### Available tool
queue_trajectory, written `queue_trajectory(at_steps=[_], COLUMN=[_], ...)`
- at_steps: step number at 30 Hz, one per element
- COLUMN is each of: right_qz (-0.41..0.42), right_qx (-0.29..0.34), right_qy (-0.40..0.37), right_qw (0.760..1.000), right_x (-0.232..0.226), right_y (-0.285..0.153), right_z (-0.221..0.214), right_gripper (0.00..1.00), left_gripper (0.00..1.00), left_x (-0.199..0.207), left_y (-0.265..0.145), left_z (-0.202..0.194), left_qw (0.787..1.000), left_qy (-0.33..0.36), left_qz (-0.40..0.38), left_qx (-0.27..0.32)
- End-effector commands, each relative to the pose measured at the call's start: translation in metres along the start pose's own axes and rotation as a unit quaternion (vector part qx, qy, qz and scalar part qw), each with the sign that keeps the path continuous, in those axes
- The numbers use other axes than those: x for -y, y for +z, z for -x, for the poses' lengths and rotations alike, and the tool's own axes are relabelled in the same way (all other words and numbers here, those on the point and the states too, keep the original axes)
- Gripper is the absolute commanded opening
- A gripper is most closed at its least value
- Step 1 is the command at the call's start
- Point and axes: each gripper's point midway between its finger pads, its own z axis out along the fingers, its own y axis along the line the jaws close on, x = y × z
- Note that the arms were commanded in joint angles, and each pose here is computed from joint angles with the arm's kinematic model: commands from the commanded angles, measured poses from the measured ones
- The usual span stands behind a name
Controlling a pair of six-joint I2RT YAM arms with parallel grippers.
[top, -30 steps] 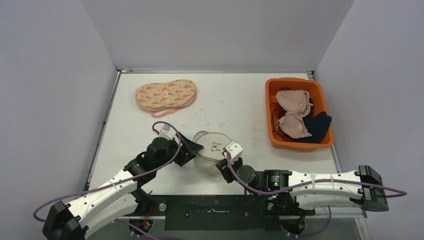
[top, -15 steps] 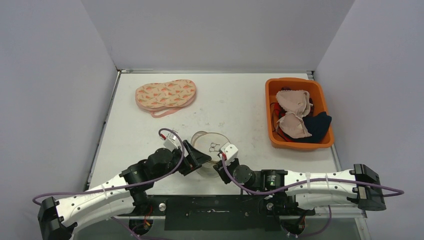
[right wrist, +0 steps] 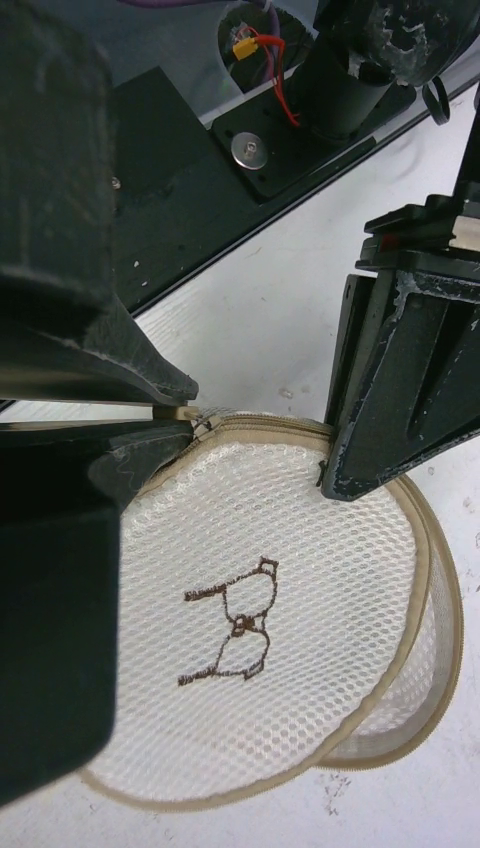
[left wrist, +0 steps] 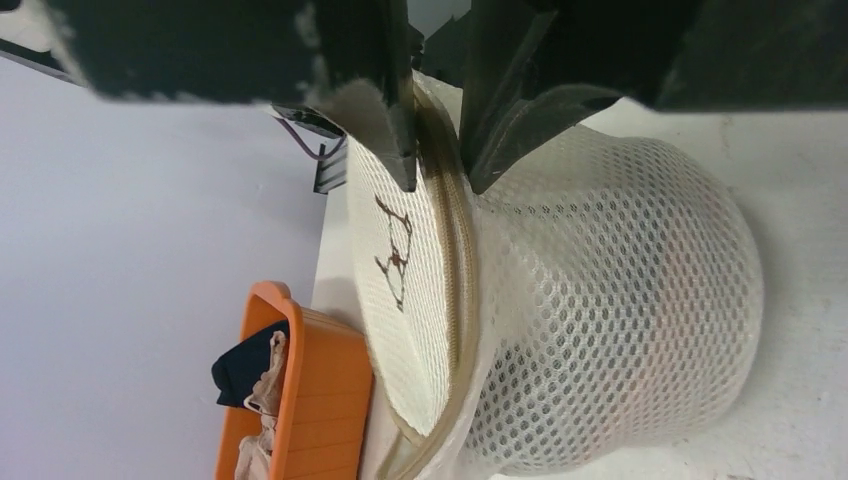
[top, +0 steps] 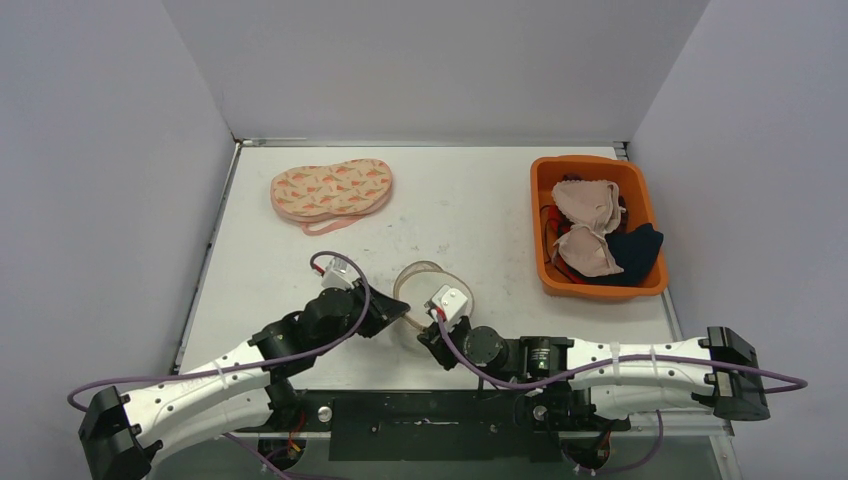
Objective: Unzip the laundry bag and remove the bra
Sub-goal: Unzip the laundry bag at the center of the board.
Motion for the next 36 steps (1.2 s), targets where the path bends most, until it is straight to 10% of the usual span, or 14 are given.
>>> queue_trajectory(at_steps=[1,6,36], right_qz=[0.012,-0.004,-0.095], right_qx=[0.033,0.034,0.017], right_qy=[0.014,0.021,0.061], right_qw=[0.999,0.999,0.994], right_x=[-0.008,0.000,0.042], right_y=[-0.001,-0.005,-0.015], right_z=[0.029,0.027,-0.001], right_gripper=[0.05,0.05,0.05], left_gripper=[0.14,0.00,0.00], left_x=[0.024,0.019,-0.010], left_y=[0.000,0.000,-0.003], left_z=[0.014,0.016,0.024], left_qw=[0.999,0.999,0.997], left_qy=[-0.013,-0.015,-0.053], left_qz=[-0.033,-0.028,-0.001], left_qx=[0.023,0.027,0.055])
